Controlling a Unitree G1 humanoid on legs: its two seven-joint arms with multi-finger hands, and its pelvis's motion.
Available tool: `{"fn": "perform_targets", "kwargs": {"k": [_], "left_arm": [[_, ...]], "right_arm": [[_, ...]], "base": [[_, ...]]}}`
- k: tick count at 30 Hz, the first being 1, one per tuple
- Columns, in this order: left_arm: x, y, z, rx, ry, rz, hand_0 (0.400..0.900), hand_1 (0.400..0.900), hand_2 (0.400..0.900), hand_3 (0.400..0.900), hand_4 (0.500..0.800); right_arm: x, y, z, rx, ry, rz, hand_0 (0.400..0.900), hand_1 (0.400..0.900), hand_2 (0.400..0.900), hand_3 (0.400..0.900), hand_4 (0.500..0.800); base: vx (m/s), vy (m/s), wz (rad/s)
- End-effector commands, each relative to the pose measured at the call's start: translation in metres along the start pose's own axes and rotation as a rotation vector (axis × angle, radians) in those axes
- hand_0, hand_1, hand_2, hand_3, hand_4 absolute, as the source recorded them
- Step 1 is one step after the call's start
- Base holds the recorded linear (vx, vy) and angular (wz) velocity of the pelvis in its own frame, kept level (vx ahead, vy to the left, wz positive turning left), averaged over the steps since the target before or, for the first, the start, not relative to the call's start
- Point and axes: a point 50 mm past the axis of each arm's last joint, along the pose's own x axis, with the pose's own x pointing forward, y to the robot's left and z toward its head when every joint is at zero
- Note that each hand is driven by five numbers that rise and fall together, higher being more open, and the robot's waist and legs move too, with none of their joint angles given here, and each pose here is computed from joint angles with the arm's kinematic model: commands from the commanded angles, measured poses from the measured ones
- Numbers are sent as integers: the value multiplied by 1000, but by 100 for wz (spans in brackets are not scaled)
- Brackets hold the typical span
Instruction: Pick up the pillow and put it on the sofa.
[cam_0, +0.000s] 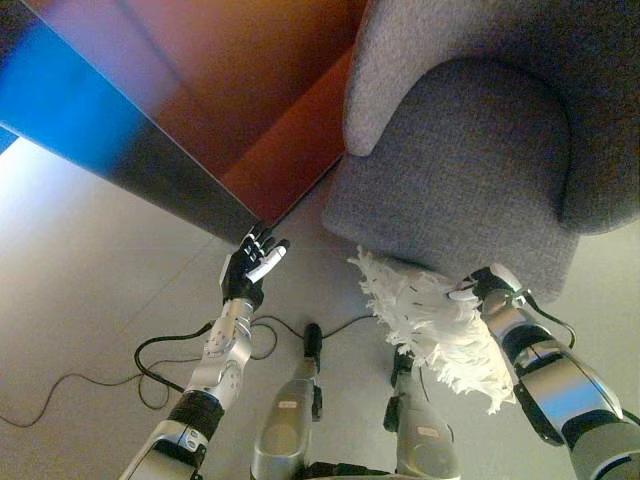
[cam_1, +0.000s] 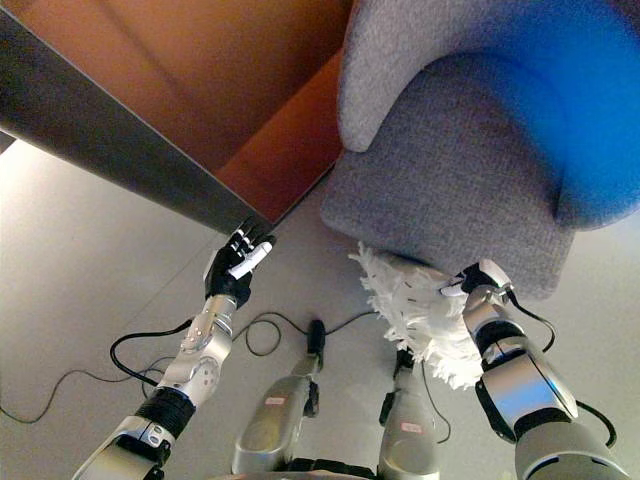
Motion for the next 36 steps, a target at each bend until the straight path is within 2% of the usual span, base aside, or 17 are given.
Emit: {"fn": "perform_targets", "kwargs": {"k": [1, 11, 18, 36], "left_arm": [[-3, 3, 26, 14, -119, -42, 900, 900, 900, 900, 800], [-27, 35, -6, 57, 40, 45, 900, 900, 900, 900, 800], [-45, 51, -23, 72, 127, 74, 900, 900, 900, 900, 800], [-53, 71, -32, 92, 210, 107, 900, 900, 900, 900, 800]], "right_arm": [[0, -42, 13, -62, -103, -126, 400, 400, 400, 400, 500], [-8, -20, -11, -132, -74, -40, 400, 400, 400, 400, 500], [-13, -23, -18, -171, -84, -26, 400, 400, 400, 400, 500], [-17, -108, 30, -266, -151, -140, 400, 400, 400, 400, 500]], "base": [[123, -28, 2], [177, -25, 1], [128, -3, 1], [20, 2, 0]]}}
